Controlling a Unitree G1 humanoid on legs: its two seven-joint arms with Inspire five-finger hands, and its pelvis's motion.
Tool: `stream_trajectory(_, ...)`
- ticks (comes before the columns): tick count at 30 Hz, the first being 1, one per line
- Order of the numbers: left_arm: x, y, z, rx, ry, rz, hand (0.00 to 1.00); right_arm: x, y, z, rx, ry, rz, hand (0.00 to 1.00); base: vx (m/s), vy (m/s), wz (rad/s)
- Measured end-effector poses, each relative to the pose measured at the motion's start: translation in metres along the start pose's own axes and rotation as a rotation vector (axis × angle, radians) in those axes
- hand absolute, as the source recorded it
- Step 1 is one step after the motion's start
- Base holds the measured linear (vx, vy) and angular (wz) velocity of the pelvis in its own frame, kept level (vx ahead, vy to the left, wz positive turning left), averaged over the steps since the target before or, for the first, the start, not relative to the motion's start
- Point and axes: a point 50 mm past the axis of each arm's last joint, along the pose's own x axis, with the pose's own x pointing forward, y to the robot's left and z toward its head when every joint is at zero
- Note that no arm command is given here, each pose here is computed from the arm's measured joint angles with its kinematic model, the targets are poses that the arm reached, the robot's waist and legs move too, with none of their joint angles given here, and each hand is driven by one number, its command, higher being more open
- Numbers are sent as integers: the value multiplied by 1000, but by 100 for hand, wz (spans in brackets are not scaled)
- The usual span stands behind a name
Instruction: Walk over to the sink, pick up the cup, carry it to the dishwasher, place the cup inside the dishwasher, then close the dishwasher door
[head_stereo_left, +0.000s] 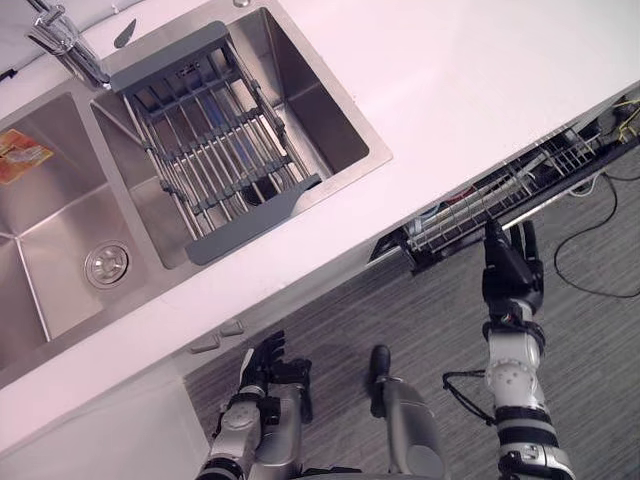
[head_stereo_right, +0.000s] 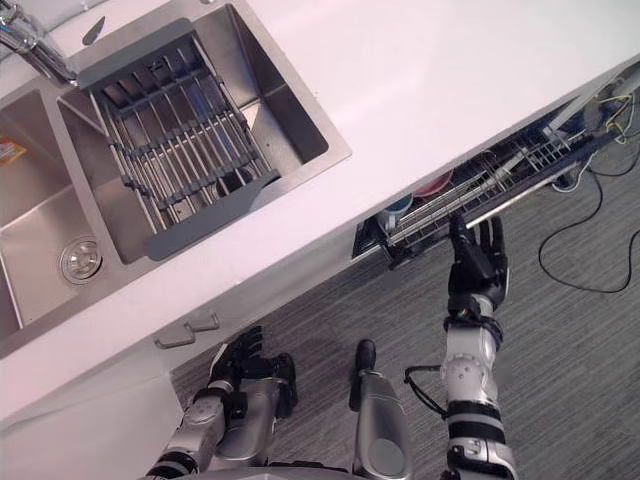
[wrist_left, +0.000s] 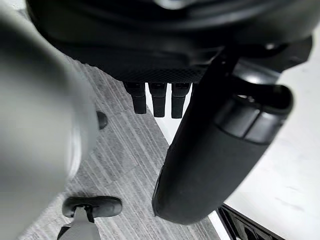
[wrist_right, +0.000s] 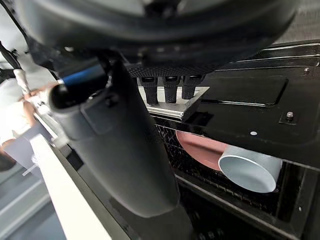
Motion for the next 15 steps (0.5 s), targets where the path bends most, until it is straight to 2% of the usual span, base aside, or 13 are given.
stream_trajectory(9, -1, 3, 2, 55, -18, -15, 90, 35, 45, -8, 19, 34, 88, 90, -24, -22, 10)
stream_trajectory(15, -2, 4, 1, 87, -16, -19, 90, 39, 64, -18, -51, 98, 176, 90, 8, -19, 0)
